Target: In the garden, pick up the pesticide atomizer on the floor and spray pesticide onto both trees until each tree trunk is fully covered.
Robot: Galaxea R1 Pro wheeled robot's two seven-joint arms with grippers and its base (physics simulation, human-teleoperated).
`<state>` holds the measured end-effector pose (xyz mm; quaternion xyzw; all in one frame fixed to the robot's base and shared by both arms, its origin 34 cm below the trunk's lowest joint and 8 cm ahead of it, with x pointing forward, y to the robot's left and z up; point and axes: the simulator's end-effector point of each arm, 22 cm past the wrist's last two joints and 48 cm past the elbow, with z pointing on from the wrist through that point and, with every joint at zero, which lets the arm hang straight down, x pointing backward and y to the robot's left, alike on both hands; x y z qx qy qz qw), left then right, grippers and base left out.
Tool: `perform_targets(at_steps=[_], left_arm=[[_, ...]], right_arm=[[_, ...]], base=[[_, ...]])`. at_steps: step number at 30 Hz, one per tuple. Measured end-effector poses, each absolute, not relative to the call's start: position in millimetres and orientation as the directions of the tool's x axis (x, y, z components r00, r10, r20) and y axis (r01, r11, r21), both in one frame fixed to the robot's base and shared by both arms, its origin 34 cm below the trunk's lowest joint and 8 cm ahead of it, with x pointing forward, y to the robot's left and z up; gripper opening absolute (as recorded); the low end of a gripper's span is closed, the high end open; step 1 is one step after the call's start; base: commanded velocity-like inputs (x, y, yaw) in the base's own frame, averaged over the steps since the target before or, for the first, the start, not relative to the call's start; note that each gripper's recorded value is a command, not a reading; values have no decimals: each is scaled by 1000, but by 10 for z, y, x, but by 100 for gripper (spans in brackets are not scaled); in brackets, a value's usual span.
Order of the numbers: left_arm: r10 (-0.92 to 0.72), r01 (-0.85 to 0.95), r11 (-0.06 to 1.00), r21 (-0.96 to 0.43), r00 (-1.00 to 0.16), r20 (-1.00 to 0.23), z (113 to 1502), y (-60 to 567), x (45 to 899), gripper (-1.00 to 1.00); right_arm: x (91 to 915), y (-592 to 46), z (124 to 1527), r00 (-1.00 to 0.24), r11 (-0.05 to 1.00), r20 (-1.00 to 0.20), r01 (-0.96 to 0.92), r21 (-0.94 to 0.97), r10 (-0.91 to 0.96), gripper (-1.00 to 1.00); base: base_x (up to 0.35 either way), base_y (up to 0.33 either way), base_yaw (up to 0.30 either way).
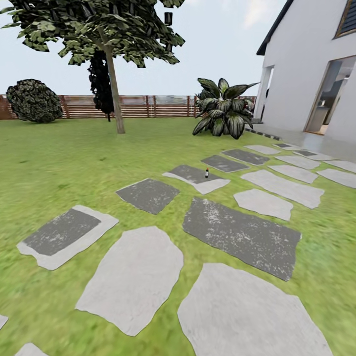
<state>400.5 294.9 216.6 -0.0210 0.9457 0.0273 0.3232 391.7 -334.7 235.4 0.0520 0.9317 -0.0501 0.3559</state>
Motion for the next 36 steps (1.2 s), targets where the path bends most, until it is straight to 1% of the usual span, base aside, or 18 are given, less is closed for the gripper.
perform_targets(at_steps=[14, 26, 36], left_arm=[[-22, -58, 998, 38, -790, -613, 2167, 2949, 4006, 100], [-33, -69, 997, 34, -783, -621, 2184, 2953, 4025, 100], [-31, -67, 997, 34, -783, -621, 2184, 2952, 4025, 100]], right_arm=[[3924, -3346, 2359, -739, 990, -670, 132, -56, 61, 100], [3980, -3107, 2357, -733, 991, -676, 131, -22, 82, 100], [3980, -3107, 2358, -732, 991, -676, 134, -23, 84, 100]], base=[[340, 0, 0], [298, 188, 0], [296, 175, 0]])
